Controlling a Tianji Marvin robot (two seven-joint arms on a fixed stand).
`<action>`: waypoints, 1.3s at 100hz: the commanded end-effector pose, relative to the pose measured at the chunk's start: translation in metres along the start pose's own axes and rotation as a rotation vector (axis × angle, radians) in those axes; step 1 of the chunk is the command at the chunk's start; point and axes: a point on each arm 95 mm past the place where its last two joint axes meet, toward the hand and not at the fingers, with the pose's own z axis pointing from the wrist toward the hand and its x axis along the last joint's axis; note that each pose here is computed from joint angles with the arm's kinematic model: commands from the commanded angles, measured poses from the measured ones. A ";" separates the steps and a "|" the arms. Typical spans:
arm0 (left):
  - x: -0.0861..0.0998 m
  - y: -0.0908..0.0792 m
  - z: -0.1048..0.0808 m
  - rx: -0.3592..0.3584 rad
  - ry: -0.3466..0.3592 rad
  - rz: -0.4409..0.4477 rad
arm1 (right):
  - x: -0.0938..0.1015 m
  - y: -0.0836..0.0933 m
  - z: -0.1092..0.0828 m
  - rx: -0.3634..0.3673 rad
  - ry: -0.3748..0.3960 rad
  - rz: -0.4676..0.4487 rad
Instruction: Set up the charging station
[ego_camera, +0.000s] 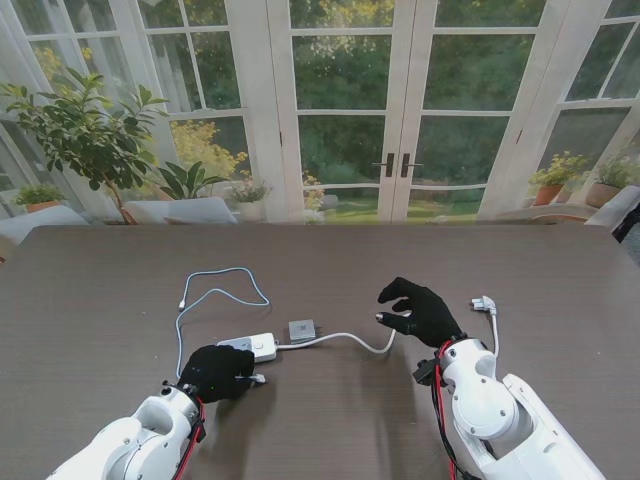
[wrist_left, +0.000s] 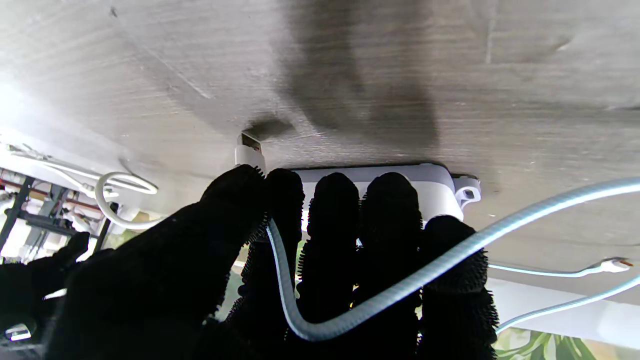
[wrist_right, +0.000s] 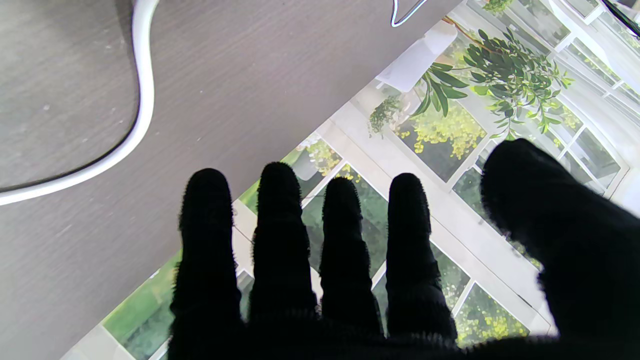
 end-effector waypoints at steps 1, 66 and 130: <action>0.000 0.006 -0.002 -0.012 -0.007 -0.027 | 0.001 -0.005 -0.001 0.018 0.001 0.009; -0.006 0.017 -0.001 0.053 -0.047 -0.448 | 0.001 -0.006 0.000 0.020 0.000 0.022; -0.008 0.019 0.004 0.068 -0.038 -0.574 | 0.002 -0.006 0.000 0.021 0.000 0.033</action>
